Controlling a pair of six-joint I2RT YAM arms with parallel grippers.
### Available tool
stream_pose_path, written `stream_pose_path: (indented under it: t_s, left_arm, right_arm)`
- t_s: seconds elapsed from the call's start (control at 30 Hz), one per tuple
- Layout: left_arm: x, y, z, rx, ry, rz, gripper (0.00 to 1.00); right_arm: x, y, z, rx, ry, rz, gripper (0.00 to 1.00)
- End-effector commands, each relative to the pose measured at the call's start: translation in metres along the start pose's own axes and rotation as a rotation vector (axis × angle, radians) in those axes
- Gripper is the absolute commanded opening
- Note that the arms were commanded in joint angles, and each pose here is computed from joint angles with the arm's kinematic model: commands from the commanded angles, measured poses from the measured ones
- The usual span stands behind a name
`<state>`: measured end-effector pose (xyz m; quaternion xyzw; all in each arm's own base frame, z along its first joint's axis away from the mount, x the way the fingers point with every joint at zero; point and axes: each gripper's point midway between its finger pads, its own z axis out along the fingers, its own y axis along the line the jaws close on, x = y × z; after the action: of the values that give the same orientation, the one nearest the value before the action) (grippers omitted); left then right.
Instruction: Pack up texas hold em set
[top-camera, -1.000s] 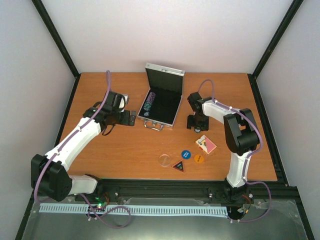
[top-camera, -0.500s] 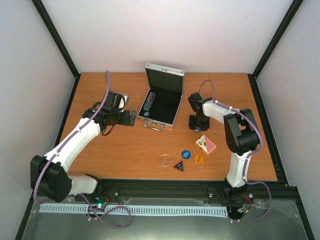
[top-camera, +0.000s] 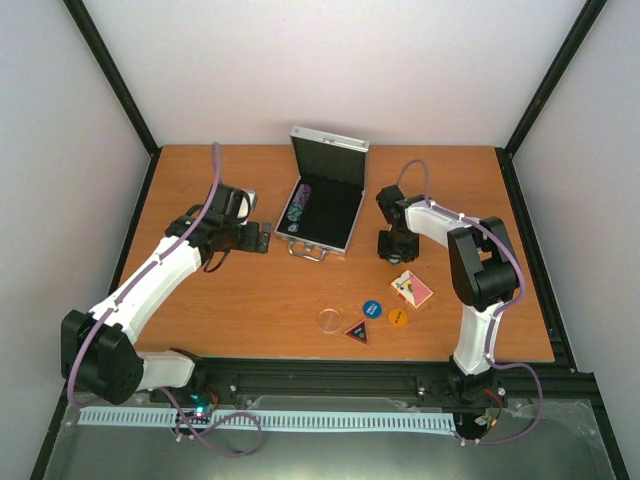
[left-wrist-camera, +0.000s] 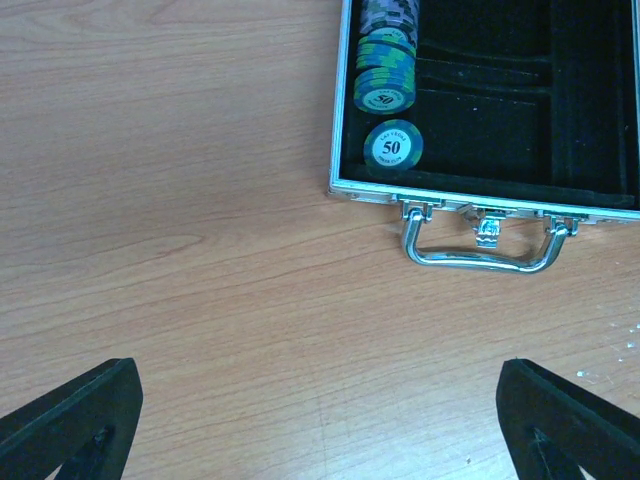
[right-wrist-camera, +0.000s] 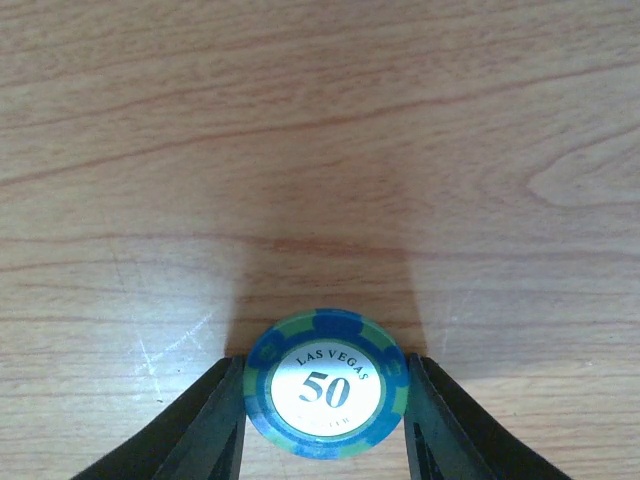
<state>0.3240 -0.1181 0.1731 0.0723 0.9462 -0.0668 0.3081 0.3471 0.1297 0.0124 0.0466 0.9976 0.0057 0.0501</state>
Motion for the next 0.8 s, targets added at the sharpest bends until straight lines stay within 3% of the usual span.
stream_pose_path:
  t_s: [0.0,0.17,0.37,0.77]
  left_arm:
    - [-0.007,0.004,-0.008,-0.008,-0.033,-0.020,1.00]
    - [-0.006,0.003,-0.006,-0.002,-0.034,-0.026,1.00]
    - [-0.006,0.003,-0.006,0.001,-0.036,-0.028,1.00]
    - [-0.005,0.002,-0.006,0.006,-0.041,-0.028,1.00]
  right_arm:
    - [0.010,0.002,0.007,-0.021,0.048,-0.012,0.18]
    - [-0.001,0.018,-0.019,-0.092,0.014,-0.018,0.03]
    - [-0.004,0.019,-0.026,-0.095,-0.001,-0.015,0.03]
    - [-0.019,0.064,-0.060,-0.274,-0.054,-0.037,0.03]
